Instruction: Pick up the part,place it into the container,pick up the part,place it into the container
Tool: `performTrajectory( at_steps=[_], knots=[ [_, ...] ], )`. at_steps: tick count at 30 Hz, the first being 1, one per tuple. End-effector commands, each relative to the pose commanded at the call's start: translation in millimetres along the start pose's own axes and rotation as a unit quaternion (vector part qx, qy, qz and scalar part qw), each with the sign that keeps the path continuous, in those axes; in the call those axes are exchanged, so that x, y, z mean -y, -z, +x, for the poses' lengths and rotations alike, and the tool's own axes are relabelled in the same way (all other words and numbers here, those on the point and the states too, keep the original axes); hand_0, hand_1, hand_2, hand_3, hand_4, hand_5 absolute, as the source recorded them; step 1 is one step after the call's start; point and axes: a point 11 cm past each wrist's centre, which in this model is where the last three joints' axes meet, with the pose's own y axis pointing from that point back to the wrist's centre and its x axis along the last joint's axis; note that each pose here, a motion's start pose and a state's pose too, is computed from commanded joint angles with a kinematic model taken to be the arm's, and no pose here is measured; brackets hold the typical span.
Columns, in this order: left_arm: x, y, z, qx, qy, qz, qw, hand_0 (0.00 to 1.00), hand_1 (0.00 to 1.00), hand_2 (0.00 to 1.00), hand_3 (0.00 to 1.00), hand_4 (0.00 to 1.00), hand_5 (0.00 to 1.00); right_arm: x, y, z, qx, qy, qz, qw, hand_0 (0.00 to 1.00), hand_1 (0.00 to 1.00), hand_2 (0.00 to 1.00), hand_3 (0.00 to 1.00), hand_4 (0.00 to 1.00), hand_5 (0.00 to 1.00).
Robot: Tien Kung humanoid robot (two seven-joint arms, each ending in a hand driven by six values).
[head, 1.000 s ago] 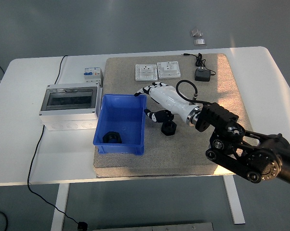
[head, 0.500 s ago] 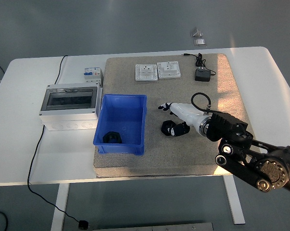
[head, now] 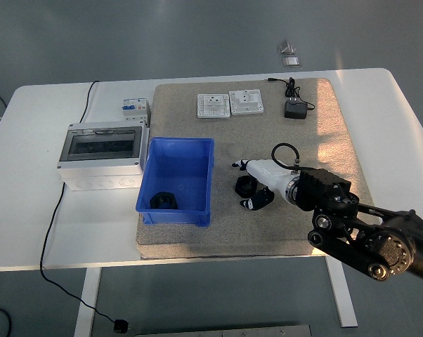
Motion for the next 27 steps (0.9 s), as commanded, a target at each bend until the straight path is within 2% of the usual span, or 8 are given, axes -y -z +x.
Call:
performTrajectory(
  at_steps=[2,3,8,9,13,18,20,27],
  knots=[
    [0.0,-0.1,0.1,0.000,0.000,0.000,1.000,0.721,0.711,0.722,0.752,0.814,0.701,0.4,1.5,0.3,-0.006,-0.008,0.003,1.000,0.836,0.683,0.878,0.936,0.752,0.161],
    [0.0,-0.1,0.2,0.000,0.000,0.000,1.000,0.721,0.711,0.722,0.752,0.813,0.703,0.4,2.3,0.8,-0.011,-0.013,0.005,1.000,0.770,0.521,0.766,0.828,0.685,0.101],
    [0.0,-0.5,0.6,0.000,-0.001,-0.001,1.000,0.721,0.711,0.722,0.752,0.813,0.703,0.3,3.1,2.0,-0.034,-0.025,0.007,0.999,0.770,0.521,0.766,0.828,0.685,0.101],
    [0.0,-0.6,0.6,0.000,-0.001,-0.001,1.000,0.721,0.711,0.722,0.752,0.811,0.702,0.2,2.9,2.1,-0.038,-0.025,0.006,0.999,0.537,0.323,0.502,0.567,0.401,0.002],
    [0.1,-0.9,1.0,0.000,-0.001,-0.001,1.000,0.721,0.711,0.722,0.752,0.811,0.702,-0.2,1.0,3.0,-0.055,-0.022,-0.001,0.998,0.537,0.323,0.502,0.567,0.401,0.002],
    [0.1,-1.3,1.5,0.001,-0.002,-0.002,1.000,0.721,0.711,0.722,0.752,0.811,0.703,-0.6,0.7,5.8,-0.063,-0.026,-0.001,0.998,0.493,0.282,0.485,0.520,0.316,0.002],
    [0.1,-1.2,1.6,0.001,-0.002,-0.002,1.000,0.721,0.711,0.722,0.751,0.810,0.703,-1.0,1.7,11.1,-0.064,-0.039,0.005,0.997,0.466,0.254,0.490,0.521,0.264,0.002],
    [0.1,-0.8,2.5,0.001,-0.003,-0.002,1.000,0.721,0.711,0.721,0.751,0.810,0.703,-4.1,16.4,45.3,-0.047,-0.115,0.058,0.991,0.472,0.247,0.493,0.522,0.257,0.002]
  ],
)
